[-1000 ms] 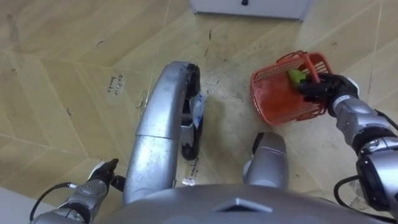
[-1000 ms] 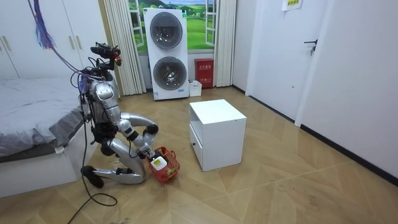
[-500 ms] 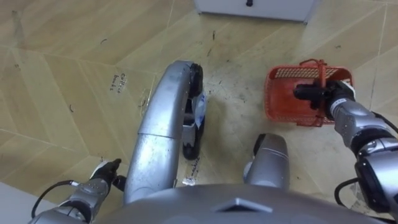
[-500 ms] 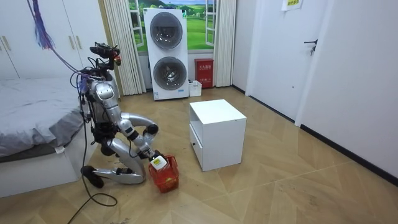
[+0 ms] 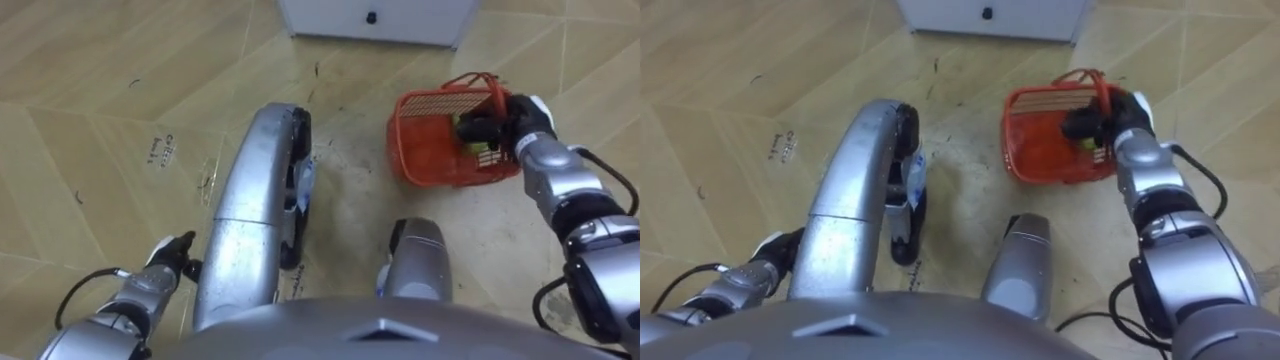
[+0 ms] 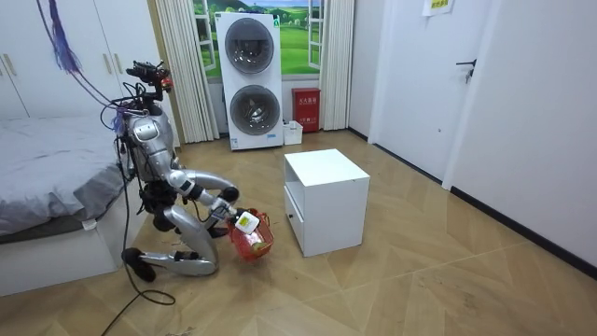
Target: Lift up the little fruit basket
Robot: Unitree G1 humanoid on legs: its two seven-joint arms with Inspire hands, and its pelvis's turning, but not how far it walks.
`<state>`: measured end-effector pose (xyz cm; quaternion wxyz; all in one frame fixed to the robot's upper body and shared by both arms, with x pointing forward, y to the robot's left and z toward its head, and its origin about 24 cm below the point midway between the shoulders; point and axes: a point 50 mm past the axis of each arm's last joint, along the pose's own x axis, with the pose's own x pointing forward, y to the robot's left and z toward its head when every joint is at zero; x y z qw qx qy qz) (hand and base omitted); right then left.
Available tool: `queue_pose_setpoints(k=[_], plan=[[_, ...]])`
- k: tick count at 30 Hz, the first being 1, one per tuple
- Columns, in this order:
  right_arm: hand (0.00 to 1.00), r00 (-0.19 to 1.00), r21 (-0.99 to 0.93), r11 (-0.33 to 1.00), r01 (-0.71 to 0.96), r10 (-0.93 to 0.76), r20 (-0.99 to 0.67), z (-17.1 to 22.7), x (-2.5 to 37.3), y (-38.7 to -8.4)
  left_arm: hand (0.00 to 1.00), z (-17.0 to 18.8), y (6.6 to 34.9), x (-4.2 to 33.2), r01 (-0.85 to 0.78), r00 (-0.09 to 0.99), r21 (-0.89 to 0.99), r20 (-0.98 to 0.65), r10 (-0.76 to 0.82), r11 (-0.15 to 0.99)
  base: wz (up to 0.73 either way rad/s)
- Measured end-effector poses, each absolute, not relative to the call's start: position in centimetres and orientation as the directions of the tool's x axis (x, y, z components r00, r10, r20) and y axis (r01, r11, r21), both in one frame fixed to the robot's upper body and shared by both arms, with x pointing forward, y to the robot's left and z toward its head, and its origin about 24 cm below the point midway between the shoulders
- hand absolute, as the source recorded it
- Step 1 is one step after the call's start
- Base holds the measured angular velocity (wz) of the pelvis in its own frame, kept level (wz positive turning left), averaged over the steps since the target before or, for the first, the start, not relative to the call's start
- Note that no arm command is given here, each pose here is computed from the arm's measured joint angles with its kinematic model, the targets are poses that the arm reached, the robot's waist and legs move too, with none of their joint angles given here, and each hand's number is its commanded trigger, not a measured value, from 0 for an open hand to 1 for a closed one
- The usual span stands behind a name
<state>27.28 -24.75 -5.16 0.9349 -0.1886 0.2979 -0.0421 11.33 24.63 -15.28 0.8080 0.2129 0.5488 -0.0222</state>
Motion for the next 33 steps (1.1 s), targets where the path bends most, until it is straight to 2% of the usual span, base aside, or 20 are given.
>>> queue_pose_setpoints(k=[4, 8, 12, 16, 18, 21, 25, 31, 33], plan=[[1.00, 0.873, -0.377, 0.924, -0.067, -0.128, -0.470, -3.9, 28.5, -22.6, 0.00, -14.3, 24.8, 14.0, 0.218, 0.479, 0.364, -0.848, 0.225, 0.906, -0.03], [1.00, 0.882, -0.361, 0.929, -0.080, -0.103, -0.460, -3.7, 28.8, -21.7, 0.00, -14.0, 24.8, 14.8, 0.198, 0.505, 0.372, -0.832, 0.231, 0.907, -0.33], [1.00, 0.889, -0.373, 0.912, -0.171, -0.020, -0.458, -4.0, 28.7, -19.2, 0.00, -14.6, 25.5, 12.7, 0.159, 0.452, 0.379, -0.849, 0.274, 0.912, -0.67], [1.00, 0.912, -0.408, 0.902, -0.139, -0.044, -0.408, -2.7, 28.2, -20.4, 0.00, -14.3, 24.8, 13.9, 0.191, 0.492, 0.374, -0.836, 0.241, 0.908, 0.30], [1.00, 0.931, -0.406, 0.895, -0.183, 0.026, -0.363, -1.7, 28.6, -18.6, 0.00, -14.3, 24.9, 13.8, 0.178, 0.493, 0.387, -0.831, 0.259, 0.905, -0.56], [1.00, 0.939, -0.406, 0.877, -0.257, 0.127, -0.320, -1.7, 27.3, -16.6, 0.00, -14.8, 25.9, 11.3, 0.153, 0.435, 0.428, -0.839, 0.328, 0.891, -0.68], [1.00, 0.956, -0.397, 0.881, -0.258, 0.174, -0.237, -0.6, 25.7, -15.9, 0.00, -14.7, 27.6, 9.5, 0.112, 0.384, 0.468, -0.834, 0.396, 0.877, -0.39], [1.00, 0.952, -0.360, 0.885, -0.295, 0.242, -0.186, 0.9, 24.7, -15.3, 0.00, -14.6, 27.4, 9.6, 0.093, 0.393, 0.486, -0.820, 0.417, 0.869, -0.19], [1.00, 0.948, -0.377, 0.870, -0.318, 0.288, -0.136, 2.1, 25.1, -14.4, 0.00, -14.9, 27.3, 8.5, 0.046, 0.367, 0.476, -0.826, 0.428, 0.878, -0.71]])
